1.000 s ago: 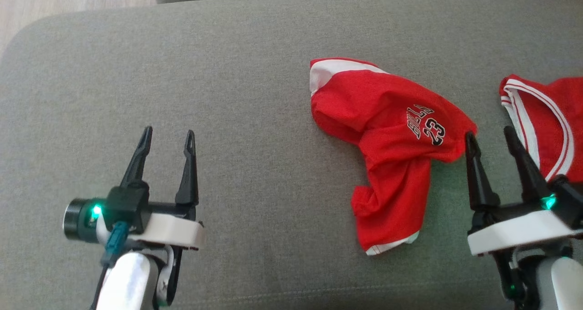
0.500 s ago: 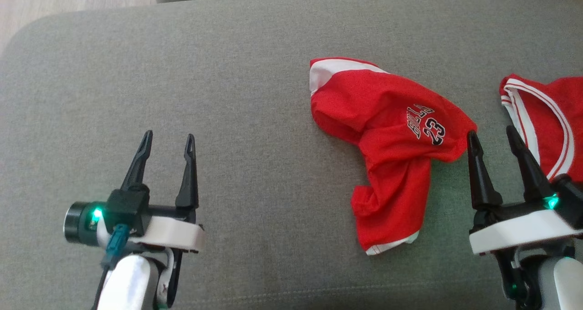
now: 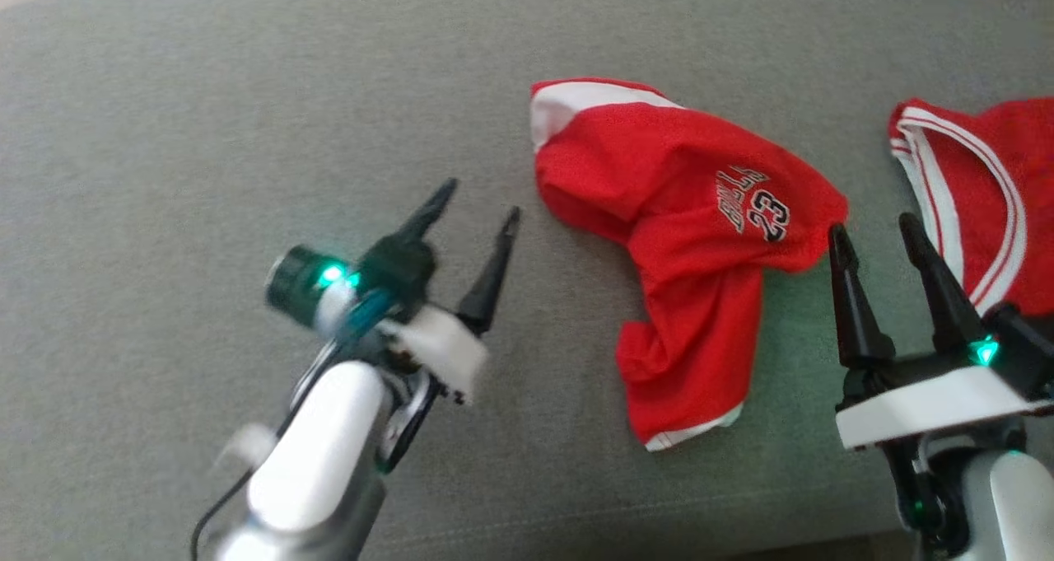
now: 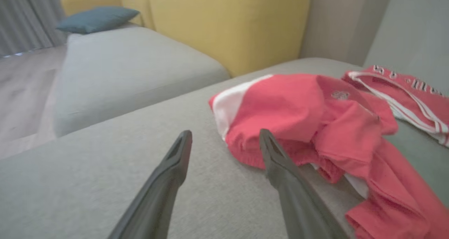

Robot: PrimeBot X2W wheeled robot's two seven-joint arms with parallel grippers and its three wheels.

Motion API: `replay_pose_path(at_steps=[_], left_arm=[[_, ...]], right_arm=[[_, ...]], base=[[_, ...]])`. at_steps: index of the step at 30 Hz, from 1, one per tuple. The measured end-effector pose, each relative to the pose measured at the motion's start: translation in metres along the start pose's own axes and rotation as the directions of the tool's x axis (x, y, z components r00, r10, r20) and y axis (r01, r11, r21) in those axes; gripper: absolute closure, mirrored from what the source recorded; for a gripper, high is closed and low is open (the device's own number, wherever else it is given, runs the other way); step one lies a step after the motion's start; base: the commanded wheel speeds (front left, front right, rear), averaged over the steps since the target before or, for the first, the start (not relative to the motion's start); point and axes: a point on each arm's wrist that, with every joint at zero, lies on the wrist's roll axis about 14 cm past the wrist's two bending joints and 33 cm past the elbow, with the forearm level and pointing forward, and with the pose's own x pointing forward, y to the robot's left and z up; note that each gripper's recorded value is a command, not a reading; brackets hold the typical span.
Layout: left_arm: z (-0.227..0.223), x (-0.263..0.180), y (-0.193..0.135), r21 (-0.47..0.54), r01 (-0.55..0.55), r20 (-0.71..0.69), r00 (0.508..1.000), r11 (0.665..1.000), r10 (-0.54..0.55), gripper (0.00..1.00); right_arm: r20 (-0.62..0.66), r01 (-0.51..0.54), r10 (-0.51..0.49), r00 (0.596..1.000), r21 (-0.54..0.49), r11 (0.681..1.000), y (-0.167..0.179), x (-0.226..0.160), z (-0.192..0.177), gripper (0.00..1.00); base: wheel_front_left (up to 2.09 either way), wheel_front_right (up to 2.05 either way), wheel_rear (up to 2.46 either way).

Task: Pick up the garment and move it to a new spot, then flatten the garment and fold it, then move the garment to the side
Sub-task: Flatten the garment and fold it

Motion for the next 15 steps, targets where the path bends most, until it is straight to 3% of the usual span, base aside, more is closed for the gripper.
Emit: replay_pose_path(at_steps=[6,15], left_arm=[[-0.043,0.029,-0.037,0.028,0.186,-0.173,0.968,0.982,-0.179,0.0],[-0.055,0.073,-0.035,0.082,0.224,-0.174,0.963,0.971,-0.207,0.0]], right_arm=[[0.0,0.035,-0.035,0.999,0.004,0.999,-0.012,0.0,0.0,0.0],[-0.04,0.118,-0.117,0.992,0.018,0.993,-0.035,-0.009,-0.017,0.0]], base=[[0.0,0.0,0.0],[0.0,0.0,0.0]])
